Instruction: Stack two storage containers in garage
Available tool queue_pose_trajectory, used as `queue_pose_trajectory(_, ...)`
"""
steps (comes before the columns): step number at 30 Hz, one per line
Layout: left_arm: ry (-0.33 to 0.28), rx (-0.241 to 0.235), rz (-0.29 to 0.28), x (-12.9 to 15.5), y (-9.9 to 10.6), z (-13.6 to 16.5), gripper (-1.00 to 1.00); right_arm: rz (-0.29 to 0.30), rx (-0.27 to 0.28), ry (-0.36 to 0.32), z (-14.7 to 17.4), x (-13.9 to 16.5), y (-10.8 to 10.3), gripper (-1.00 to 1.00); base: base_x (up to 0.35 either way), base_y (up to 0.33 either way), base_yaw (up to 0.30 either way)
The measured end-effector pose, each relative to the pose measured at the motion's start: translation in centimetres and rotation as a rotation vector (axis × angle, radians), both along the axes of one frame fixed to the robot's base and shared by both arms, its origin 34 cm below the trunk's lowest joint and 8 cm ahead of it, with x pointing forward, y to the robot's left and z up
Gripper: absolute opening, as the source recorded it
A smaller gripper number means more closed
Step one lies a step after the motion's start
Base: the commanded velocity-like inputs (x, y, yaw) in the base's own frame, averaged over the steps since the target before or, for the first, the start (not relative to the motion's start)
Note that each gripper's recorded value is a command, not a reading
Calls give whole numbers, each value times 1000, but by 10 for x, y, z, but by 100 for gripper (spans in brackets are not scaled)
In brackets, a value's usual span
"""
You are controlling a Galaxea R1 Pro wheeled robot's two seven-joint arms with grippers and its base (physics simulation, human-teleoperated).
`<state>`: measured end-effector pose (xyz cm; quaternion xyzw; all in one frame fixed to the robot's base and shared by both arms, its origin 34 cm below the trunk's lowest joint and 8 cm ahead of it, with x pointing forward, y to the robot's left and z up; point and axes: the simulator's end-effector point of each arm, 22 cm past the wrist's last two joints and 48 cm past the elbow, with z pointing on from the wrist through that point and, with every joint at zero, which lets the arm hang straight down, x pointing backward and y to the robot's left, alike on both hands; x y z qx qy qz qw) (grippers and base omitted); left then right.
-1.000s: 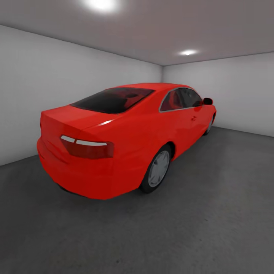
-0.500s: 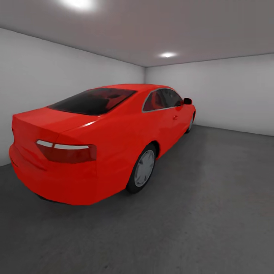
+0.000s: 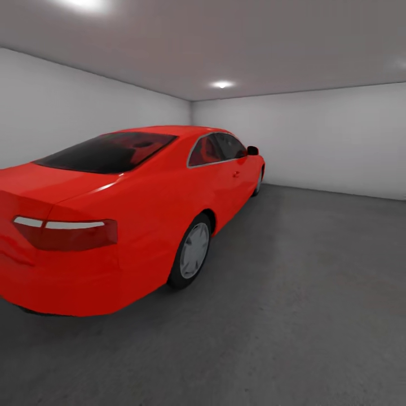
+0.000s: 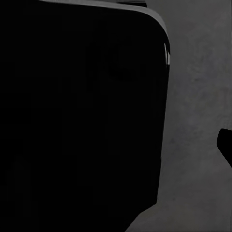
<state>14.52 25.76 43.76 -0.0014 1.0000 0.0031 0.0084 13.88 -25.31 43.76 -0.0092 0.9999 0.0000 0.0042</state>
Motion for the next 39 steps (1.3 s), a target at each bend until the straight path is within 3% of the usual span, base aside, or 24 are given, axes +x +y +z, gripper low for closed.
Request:
queue_pose_trajectory(27,-13,0,1,5,0,0,100,-2,1,-15,0,6,0,100,0,0,-258)
queue_pose_trajectory(39,-55,-8,23,19,-7,1,100,-4,1,-25,0,9,1,100,0,0,-258)
